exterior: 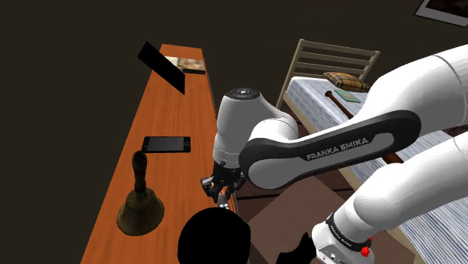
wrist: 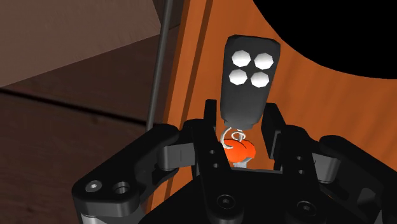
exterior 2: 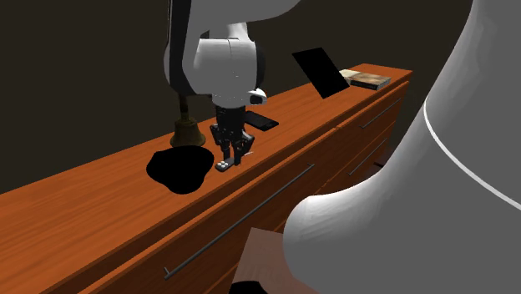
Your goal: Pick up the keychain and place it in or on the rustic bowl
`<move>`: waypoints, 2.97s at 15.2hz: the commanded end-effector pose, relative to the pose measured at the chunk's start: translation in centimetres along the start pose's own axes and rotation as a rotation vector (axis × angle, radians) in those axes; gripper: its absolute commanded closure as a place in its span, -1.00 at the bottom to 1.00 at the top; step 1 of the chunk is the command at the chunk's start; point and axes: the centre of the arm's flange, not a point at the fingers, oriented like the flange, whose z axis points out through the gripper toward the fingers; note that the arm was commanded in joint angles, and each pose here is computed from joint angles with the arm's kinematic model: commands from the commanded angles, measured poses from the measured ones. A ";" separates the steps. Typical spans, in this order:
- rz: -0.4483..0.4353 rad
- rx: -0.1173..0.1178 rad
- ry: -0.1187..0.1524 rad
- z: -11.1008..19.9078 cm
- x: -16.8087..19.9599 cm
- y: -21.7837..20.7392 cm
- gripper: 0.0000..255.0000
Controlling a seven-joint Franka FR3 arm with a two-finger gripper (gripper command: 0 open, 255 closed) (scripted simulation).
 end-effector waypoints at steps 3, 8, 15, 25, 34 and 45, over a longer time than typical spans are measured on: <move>0.000 0.000 0.000 -2.2 0.0 0.0 1.00; 0.000 0.000 0.000 -4.8 -0.2 0.0 1.00; 0.000 0.000 0.000 -8.5 -0.4 -0.1 1.00; 0.000 0.000 0.000 -13.8 -0.6 -0.2 1.00; 0.000 0.000 0.000 -15.5 -8.1 -3.0 1.00; 0.000 0.000 0.000 -13.6 -16.2 -6.2 1.00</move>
